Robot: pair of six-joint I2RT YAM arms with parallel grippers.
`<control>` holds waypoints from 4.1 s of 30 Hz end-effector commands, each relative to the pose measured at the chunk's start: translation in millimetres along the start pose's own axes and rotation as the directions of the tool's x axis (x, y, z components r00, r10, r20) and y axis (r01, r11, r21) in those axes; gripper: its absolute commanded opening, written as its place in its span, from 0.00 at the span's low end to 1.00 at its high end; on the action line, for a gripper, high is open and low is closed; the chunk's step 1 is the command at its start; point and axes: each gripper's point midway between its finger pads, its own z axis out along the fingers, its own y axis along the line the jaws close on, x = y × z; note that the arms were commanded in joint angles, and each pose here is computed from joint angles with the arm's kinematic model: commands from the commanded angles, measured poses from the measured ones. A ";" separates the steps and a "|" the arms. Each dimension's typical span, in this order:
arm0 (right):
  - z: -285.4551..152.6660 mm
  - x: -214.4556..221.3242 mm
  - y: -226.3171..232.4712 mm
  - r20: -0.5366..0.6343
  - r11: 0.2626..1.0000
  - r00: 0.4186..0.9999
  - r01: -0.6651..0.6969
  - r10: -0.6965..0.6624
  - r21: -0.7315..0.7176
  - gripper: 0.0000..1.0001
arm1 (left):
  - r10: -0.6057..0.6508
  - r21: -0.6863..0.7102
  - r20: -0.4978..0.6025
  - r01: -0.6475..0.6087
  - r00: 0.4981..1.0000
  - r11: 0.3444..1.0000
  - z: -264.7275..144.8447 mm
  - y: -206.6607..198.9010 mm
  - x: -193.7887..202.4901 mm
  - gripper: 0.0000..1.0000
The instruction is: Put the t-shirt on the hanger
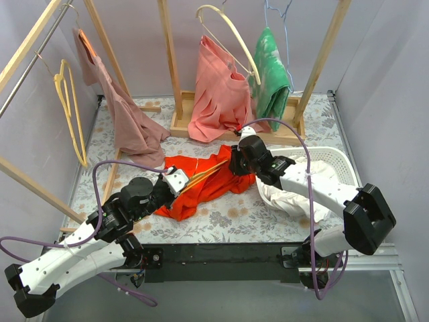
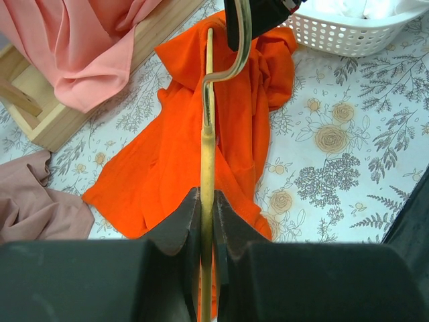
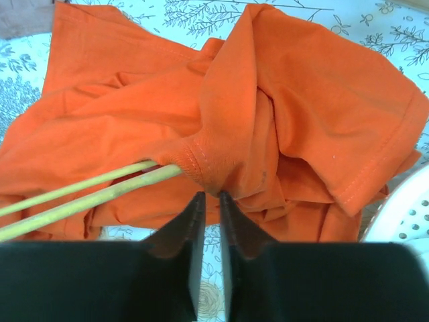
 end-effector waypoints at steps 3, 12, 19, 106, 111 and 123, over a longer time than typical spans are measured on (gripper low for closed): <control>-10.8 -45.1 25.7 0.116 0.997 0.993 0.004 0.006 -0.080 0.01 | 0.011 -0.007 0.037 -0.010 0.999 1.000 -0.5 2.2 -6.9 0.00; -56.0 -93.0 69.7 0.231 0.972 0.971 0.105 -0.054 -0.212 0.01 | 0.004 -0.008 0.044 -0.004 0.999 1.000 1.3 2.1 -8.9 0.00; -64.7 -97.7 89.9 0.228 0.958 0.968 0.163 -0.109 -0.236 0.01 | -0.010 -0.011 0.067 0.011 0.998 1.000 5.0 2.1 -13.6 0.00; -99.0 -59.5 60.4 0.443 0.976 0.896 0.121 -0.029 -0.182 0.69 | -0.123 -0.095 0.301 0.158 0.946 0.983 -34.3 24.6 -60.9 0.00; -61.4 -43.0 61.3 0.381 0.971 0.923 0.128 -0.042 -0.202 0.64 | -0.121 -0.073 0.321 0.152 0.939 0.986 -37.5 22.5 -69.5 0.00; -54.1 -71.8 26.4 0.394 1.000 0.919 0.001 -0.012 0.029 0.02 | -0.118 -0.092 0.319 0.155 0.940 0.984 -44.6 26.2 -67.7 0.00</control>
